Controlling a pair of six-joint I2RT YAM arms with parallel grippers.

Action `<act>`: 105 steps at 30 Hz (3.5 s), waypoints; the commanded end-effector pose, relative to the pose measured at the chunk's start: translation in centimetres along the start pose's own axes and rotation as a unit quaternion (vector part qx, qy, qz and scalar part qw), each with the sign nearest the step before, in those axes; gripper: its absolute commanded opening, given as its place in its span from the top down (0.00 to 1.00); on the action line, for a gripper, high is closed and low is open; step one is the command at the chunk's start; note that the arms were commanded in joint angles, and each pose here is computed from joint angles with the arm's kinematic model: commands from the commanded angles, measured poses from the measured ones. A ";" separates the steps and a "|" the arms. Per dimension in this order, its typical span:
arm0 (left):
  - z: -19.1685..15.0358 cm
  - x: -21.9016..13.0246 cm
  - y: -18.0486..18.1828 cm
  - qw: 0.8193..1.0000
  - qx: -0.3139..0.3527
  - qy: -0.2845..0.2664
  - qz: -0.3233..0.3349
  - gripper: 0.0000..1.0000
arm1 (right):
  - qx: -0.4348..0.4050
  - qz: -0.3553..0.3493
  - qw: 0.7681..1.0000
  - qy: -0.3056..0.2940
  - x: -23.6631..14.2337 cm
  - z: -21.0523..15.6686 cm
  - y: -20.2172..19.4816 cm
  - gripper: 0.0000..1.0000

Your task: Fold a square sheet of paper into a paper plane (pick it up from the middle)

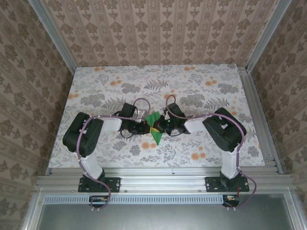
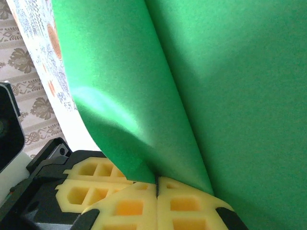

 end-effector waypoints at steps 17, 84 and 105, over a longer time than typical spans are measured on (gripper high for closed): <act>-0.3 1.2 0.9 1.000 -0.001 -0.012 -0.011 1.00 | 0.036 0.015 0.999 0.016 2.0 -0.9 -1.2 1.00; 5.7 -1.5 -1.4 0.999 0.041 -0.025 -0.021 0.82 | 0.002 -0.033 0.999 0.016 1.3 -1.8 -3.7 0.75; 4.2 -0.1 3.3 0.994 0.048 0.016 0.100 0.85 | -0.010 -0.025 1.000 0.013 1.1 -1.7 -3.1 0.77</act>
Point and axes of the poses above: each hand's point on the last joint's axis, 136 mm out from that joint toward the fingers, its own x axis out along the fingers, its own y axis along the line the jaws close on, z = x × y, the point moved 3 cm from there along -x, back along the fingers, and after that the axes turned 1 degree about -x, right-handed, at the moved point
